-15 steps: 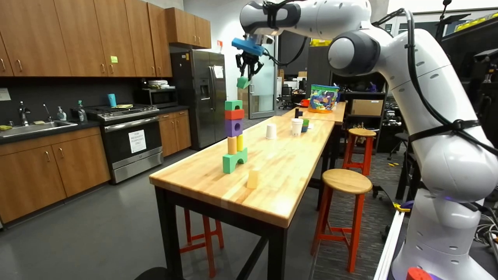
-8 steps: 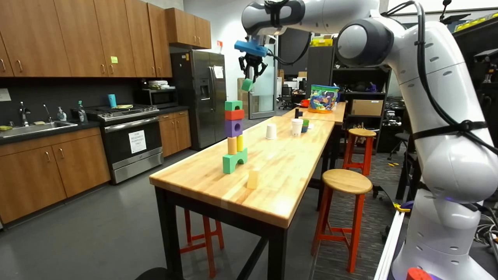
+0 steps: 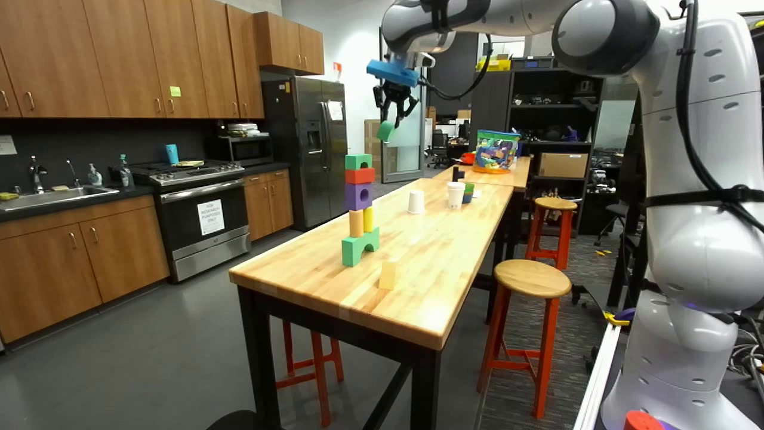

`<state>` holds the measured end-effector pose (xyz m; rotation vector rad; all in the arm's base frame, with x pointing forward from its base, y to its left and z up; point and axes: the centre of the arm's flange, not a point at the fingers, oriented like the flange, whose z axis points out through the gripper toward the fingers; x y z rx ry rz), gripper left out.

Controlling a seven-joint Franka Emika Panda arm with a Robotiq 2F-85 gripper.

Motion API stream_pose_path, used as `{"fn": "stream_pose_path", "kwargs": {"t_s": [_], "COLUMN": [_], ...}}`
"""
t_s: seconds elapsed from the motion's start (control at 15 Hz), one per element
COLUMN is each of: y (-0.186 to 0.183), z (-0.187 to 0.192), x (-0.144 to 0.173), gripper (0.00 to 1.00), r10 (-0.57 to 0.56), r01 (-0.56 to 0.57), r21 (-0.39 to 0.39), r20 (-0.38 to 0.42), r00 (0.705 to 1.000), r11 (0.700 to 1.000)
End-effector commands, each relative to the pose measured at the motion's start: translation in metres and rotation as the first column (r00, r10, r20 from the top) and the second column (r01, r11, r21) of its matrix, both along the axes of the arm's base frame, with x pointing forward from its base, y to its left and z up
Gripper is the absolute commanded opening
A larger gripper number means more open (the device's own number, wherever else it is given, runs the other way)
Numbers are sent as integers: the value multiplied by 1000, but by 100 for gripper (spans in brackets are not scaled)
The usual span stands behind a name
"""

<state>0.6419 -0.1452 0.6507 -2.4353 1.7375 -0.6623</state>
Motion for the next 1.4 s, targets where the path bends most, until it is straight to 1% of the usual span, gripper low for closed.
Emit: {"fn": "stream_pose_path", "kwargs": {"t_s": [0.0, 0.13, 0.27, 0.47, 0.6, 0.67, 0.73, 0.8, 0.93, 1.0, 1.13, 1.33], "y": [16, 19, 22, 23, 21, 19, 19, 20, 26, 29, 34, 43], "z": [-19, -20, -22, -24, -24, -21, -19, -16, -10, -8, 0, 11], "x": [-29, -26, -25, -24, -25, -26, -28, -30, -38, -43, -54, -70], "gripper": [14, 14, 14, 14, 14, 14, 14, 14, 14, 14, 14, 14], "r10": [-126, -207, -260, -313, -322, -306, -300, -276, -162, -112, -24, 84], "r01": [122, 198, 247, 301, 312, 297, 293, 268, 154, 106, 27, -68], "r21": [52, 73, 90, 91, 82, 78, 65, 69, 103, 113, 123, 131], "r20": [92, 151, 192, 210, 194, 173, 167, 144, 81, 48, -21, -117], "r00": [988, 967, 946, 926, 927, 936, 939, 950, 983, 993, 999, 990], "r11": [991, 977, 965, 949, 946, 952, 954, 961, 983, 988, 992, 989]}}
